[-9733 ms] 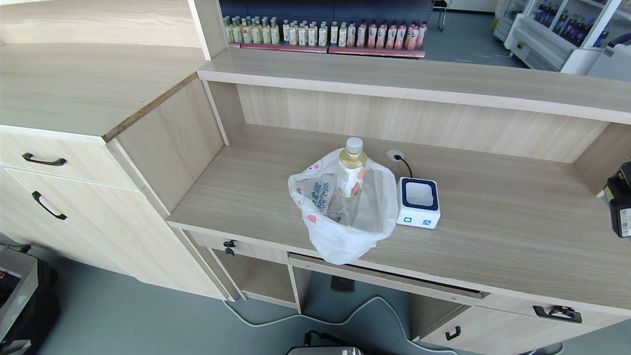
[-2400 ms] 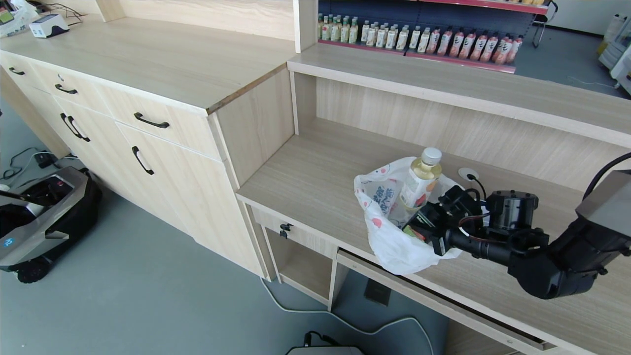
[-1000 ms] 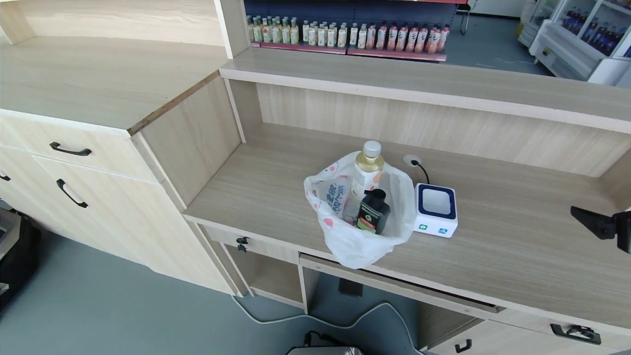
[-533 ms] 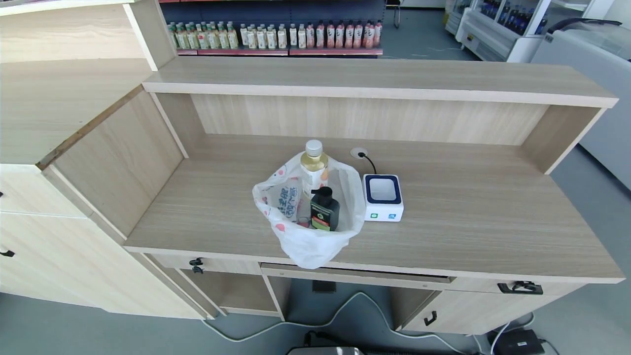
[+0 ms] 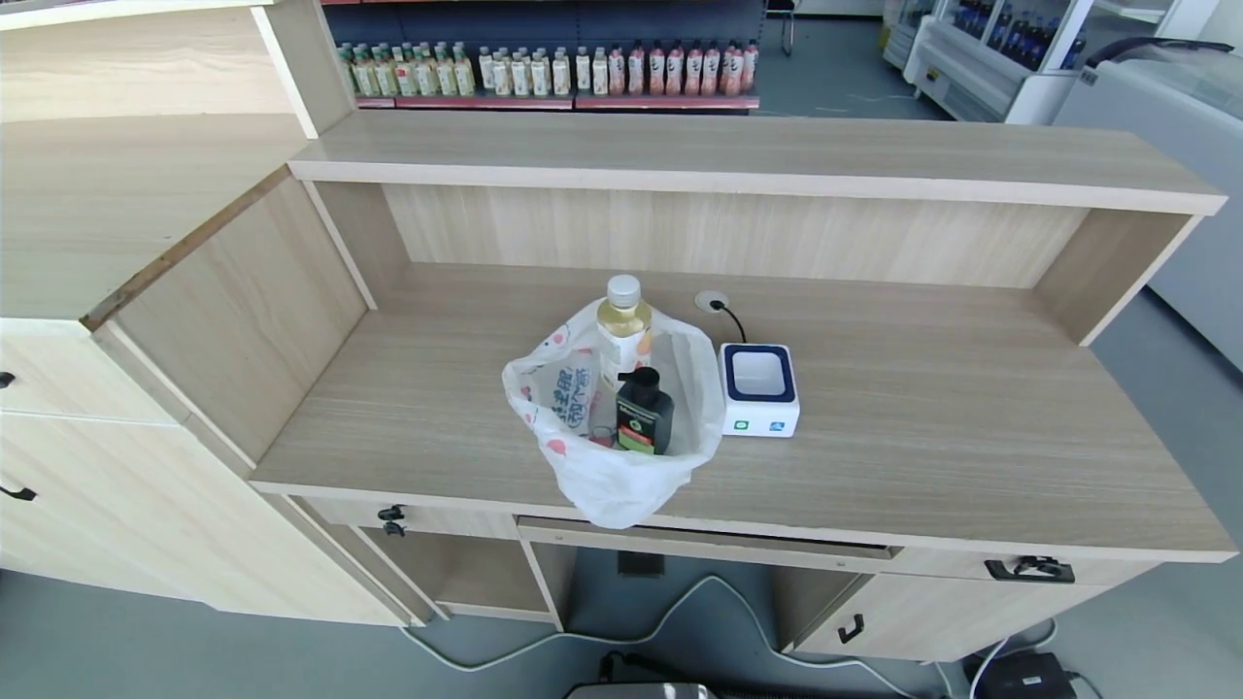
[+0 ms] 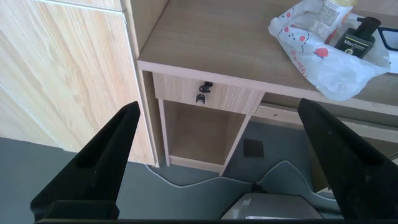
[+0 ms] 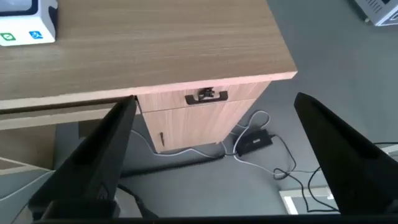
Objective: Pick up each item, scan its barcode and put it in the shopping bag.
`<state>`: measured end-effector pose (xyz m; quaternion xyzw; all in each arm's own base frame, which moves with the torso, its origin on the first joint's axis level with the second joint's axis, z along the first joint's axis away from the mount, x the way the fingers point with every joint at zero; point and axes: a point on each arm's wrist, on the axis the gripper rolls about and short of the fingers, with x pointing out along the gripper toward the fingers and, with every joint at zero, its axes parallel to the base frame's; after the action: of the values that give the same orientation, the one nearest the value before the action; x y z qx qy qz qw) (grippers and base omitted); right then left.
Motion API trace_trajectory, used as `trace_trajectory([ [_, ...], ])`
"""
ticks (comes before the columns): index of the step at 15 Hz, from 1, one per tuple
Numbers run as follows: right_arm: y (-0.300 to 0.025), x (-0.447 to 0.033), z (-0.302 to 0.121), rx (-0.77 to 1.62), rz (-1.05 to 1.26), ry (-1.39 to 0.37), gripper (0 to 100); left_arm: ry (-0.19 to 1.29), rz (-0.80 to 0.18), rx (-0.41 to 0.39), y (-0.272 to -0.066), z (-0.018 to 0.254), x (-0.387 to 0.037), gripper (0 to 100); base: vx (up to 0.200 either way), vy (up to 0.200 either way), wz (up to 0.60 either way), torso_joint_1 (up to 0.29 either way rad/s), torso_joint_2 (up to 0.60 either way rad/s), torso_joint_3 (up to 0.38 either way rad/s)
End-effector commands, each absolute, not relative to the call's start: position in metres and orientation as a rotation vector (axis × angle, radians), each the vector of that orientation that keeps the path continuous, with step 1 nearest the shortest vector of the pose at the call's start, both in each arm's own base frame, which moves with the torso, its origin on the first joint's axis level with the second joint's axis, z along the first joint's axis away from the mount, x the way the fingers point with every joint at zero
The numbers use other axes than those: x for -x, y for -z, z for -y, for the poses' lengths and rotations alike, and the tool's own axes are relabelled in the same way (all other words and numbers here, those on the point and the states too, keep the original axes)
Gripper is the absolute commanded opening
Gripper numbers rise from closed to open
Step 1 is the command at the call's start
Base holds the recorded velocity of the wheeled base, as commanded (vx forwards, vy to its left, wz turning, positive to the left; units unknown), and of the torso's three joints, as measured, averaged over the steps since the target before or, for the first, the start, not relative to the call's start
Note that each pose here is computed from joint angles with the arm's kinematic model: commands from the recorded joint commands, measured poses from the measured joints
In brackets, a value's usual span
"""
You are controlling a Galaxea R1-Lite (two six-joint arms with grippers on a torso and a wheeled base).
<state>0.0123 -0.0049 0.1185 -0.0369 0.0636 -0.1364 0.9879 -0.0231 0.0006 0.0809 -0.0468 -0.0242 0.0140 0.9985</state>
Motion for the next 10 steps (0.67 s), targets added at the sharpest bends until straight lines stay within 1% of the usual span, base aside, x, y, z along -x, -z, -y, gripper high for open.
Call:
trace_trajectory([
  [1,-0.092,0.007,0.003,0.069,-0.058,0.224,100,-0.028,0.049,0.094,-0.081,-0.001,0.023,100,0.000,0.000,0.00,0.000,0.00,0.000],
  [3,-0.086,0.015,0.002,0.043,-0.024,0.197,100,-0.028,0.049,0.094,-0.081,-0.001,0.023,100,0.000,0.000,0.00,0.000,0.00,0.000],
  [5,-0.078,0.022,0.000,0.009,0.014,0.028,100,-0.028,0.049,0.094,-0.081,-0.001,0.023,100,0.000,0.000,0.00,0.000,0.00,0.000],
  [10,-0.076,0.023,0.000,-0.012,0.009,0.021,100,-0.028,0.049,0.094,-0.081,-0.001,0.023,100,0.000,0.000,0.00,0.000,0.00,0.000],
])
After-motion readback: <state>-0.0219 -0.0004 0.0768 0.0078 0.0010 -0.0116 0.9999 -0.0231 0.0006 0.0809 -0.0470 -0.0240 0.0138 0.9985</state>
